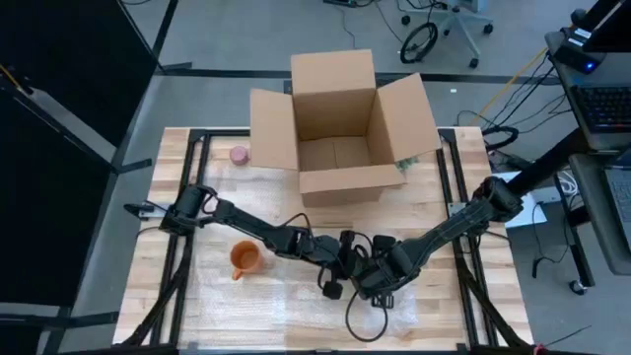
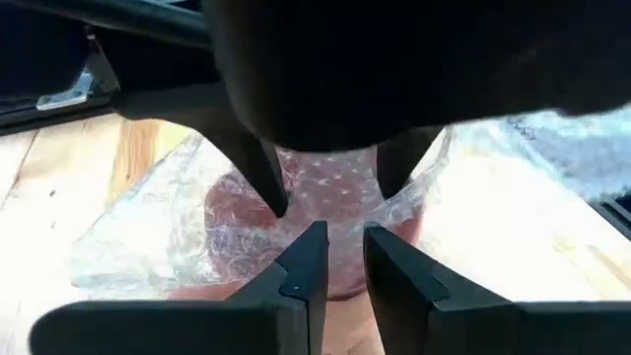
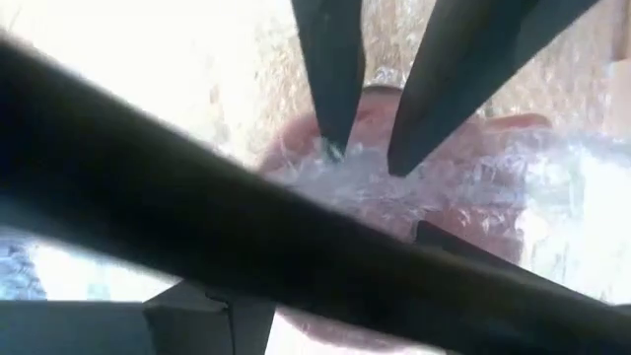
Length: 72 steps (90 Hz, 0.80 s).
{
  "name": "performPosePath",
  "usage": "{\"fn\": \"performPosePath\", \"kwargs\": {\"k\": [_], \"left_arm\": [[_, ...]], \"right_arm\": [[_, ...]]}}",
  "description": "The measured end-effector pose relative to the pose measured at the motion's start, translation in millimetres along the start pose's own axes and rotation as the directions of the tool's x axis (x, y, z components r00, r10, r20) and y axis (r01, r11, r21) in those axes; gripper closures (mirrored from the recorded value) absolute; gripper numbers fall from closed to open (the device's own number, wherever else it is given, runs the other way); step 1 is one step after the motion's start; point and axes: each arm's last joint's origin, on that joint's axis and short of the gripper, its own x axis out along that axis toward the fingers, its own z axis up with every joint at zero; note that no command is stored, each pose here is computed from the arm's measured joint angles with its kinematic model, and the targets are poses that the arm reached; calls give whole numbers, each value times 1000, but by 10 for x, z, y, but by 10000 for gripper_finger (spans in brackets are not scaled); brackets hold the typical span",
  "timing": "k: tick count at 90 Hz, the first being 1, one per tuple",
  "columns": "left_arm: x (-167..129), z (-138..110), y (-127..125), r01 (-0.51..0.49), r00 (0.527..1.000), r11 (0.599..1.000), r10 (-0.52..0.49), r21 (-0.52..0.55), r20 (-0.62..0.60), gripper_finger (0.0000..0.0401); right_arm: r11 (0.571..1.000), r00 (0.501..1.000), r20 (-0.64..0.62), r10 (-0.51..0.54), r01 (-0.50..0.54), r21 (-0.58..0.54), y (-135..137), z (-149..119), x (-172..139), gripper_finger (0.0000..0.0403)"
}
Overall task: Wrap mug
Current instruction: Wrap the pink cup with the bubble wrap
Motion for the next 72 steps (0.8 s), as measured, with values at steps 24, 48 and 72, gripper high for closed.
{"fn": "performPosePath", "kwargs": {"k": [24,48,72], "left_arm": [[-7,30,1,-1,1000,1000,1,3,20,345],[-11,46,2,-2,999,1000,2,3,32,345],[3,-65,-10,11,1000,1000,-11,-6,-29,345]], "right_arm": [[1000,1000,-4,-4,4,-8,9,39,-222,200],[1000,1000,-19,-11,11,-4,2,41,-334,200],[998,992,124,-27,20,52,-26,89,-765,200]]}}
